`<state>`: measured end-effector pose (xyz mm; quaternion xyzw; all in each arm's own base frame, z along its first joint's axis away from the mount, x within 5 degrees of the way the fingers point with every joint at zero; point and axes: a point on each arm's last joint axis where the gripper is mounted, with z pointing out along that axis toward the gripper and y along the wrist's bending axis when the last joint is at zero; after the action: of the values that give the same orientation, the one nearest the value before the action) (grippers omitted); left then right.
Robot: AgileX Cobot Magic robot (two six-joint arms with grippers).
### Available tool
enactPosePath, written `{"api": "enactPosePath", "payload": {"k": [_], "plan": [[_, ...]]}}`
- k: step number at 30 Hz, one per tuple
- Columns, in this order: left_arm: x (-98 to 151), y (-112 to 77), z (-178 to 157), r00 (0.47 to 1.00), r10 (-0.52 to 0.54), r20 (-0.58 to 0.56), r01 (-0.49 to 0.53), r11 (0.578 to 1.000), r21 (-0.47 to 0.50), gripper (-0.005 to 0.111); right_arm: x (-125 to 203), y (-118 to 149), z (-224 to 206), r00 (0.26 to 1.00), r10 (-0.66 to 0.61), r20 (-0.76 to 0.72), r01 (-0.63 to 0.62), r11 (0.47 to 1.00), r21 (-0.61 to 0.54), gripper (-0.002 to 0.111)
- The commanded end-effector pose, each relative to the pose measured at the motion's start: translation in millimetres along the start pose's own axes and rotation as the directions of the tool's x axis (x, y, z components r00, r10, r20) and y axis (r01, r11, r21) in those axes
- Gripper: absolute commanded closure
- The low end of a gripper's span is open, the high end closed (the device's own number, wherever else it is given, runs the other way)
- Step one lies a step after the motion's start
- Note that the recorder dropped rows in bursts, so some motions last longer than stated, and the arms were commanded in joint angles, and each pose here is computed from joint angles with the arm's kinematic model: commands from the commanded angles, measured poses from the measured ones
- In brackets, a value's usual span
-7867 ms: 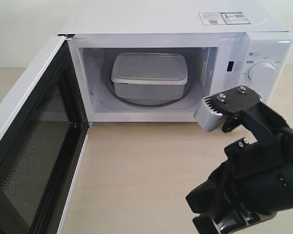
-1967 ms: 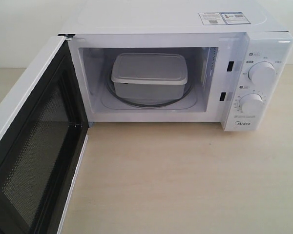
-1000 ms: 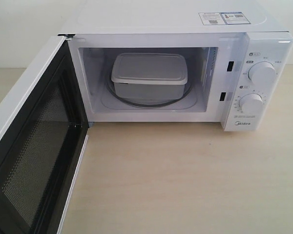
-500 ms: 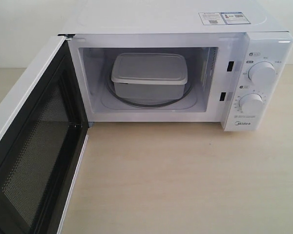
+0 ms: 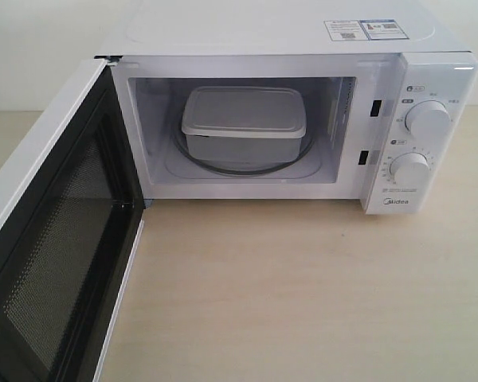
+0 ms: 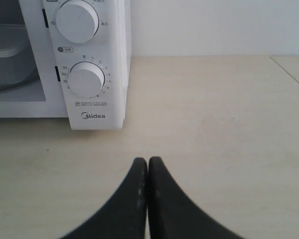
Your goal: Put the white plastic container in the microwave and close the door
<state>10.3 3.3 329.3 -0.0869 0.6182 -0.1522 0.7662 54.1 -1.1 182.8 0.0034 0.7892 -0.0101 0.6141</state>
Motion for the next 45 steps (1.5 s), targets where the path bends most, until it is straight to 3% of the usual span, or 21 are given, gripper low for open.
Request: {"api": "enactPosePath", "payload": {"k": [1,5,9,11,13,16,21,23,27,36,42,45], "plan": [[2.5,-1.7,-2.0,0.992,-0.102,-0.072,0.101,0.995,-0.006,0.102,-1.0,-0.6,-0.5,1.0,-0.002,0.011,0.002,1.0,0.01,0.108],[16.3,-4.7,-7.9,0.933,-0.233,-0.275,0.228,0.972,-0.049,0.102,-1.1,-0.6,-0.5,1.0,-0.002,0.013,0.002,1.0,0.01,0.108],[11.6,-13.3,-8.4,0.927,-0.263,-0.266,0.282,0.959,0.033,0.102,-1.1,-0.6,-0.5,1.0,-0.002,0.013,0.002,1.0,0.01,0.108],[-0.6,-19.4,-14.8,0.958,-0.131,-0.255,0.16,0.982,0.097,0.102,-1.1,-0.6,-0.5,1.0,-0.002,0.013,0.002,1.0,0.01,0.108],[-8.4,-23.0,-16.9,0.939,-0.011,-0.342,0.048,0.994,0.099,0.102,-1.1,-0.6,-0.5,1.0,-0.002,0.013,0.002,1.0,0.01,0.108],[-22.8,-27.1,-4.8,0.882,0.053,-0.467,-0.024,0.997,0.068,0.102,-1.3,-0.3,-0.5,1.0,0.01,0.015,-0.01,1.0,0.005,0.108],[-56.8,-41.7,26.8,0.837,0.119,-0.534,-0.078,0.992,0.098,0.102,-1.2,-0.2,-0.5,1.0,0.014,0.013,-0.014,1.0,0.005,0.108],[-61.3,-43.4,43.7,0.776,0.186,-0.603,-0.143,0.983,0.119,0.102,-1.2,-0.2,-0.5,1.0,0.014,0.013,-0.014,1.0,0.005,0.108],[-46.0,-36.9,70.6,0.561,0.234,-0.794,-0.214,0.968,0.134,0.102,-1.2,-0.2,-0.5,1.0,0.014,0.013,-0.014,1.0,0.005,0.108],[6.8,-22.7,118.4,0.259,0.373,-0.891,-0.245,0.918,0.313,0.102,-1.2,-0.2,-0.5,1.0,0.014,0.013,-0.014,1.0,0.005,0.108],[32.2,-27.4,135.0,0.183,0.394,-0.901,-0.102,0.919,0.382,0.102,-1.2,-0.2,-0.5,1.0,0.014,0.013,-0.014,1.0,0.005,0.108],[41.4,-33.0,143.8,0.175,0.456,-0.873,-0.018,0.888,0.46,0.102,-1.2,-0.2,-0.5,1.0,0.014,0.013,-0.014,1.0,0.005,0.108]]}}
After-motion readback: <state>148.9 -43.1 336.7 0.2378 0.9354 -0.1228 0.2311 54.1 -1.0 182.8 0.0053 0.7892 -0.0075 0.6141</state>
